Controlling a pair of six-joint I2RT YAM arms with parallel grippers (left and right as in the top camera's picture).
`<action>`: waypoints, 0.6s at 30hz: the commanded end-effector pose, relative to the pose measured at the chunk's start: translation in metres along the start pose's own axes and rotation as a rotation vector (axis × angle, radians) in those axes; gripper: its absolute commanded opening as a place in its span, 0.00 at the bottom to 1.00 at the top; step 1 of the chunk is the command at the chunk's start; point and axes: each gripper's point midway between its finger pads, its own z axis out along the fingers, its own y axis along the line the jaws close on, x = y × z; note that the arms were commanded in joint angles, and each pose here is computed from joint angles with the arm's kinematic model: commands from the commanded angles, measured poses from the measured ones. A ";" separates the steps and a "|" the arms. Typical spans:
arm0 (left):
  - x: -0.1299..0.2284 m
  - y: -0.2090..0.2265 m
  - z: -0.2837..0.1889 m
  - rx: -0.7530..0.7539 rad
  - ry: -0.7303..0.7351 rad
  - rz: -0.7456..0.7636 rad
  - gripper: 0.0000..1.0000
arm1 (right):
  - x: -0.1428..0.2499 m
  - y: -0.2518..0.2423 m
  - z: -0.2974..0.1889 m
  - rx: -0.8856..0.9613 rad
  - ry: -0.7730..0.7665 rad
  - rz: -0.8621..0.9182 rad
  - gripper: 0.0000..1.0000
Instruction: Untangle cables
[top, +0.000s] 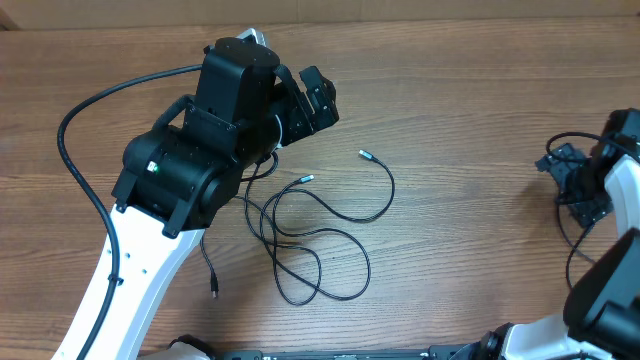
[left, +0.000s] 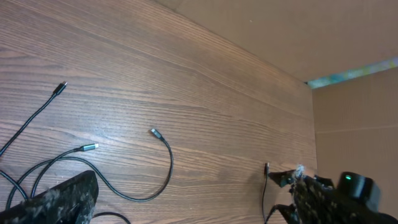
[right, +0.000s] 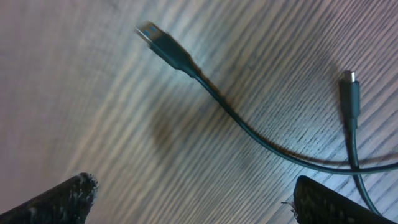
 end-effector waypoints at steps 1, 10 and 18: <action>-0.006 0.000 0.000 -0.009 -0.020 0.028 1.00 | 0.003 -0.011 0.019 0.077 0.027 -0.060 1.00; -0.006 0.000 0.000 -0.009 -0.020 0.028 1.00 | 0.008 -0.015 0.030 0.096 0.062 -0.076 1.00; -0.006 0.000 0.000 -0.009 -0.020 0.028 1.00 | 0.008 -0.015 0.030 0.099 0.061 -0.076 1.00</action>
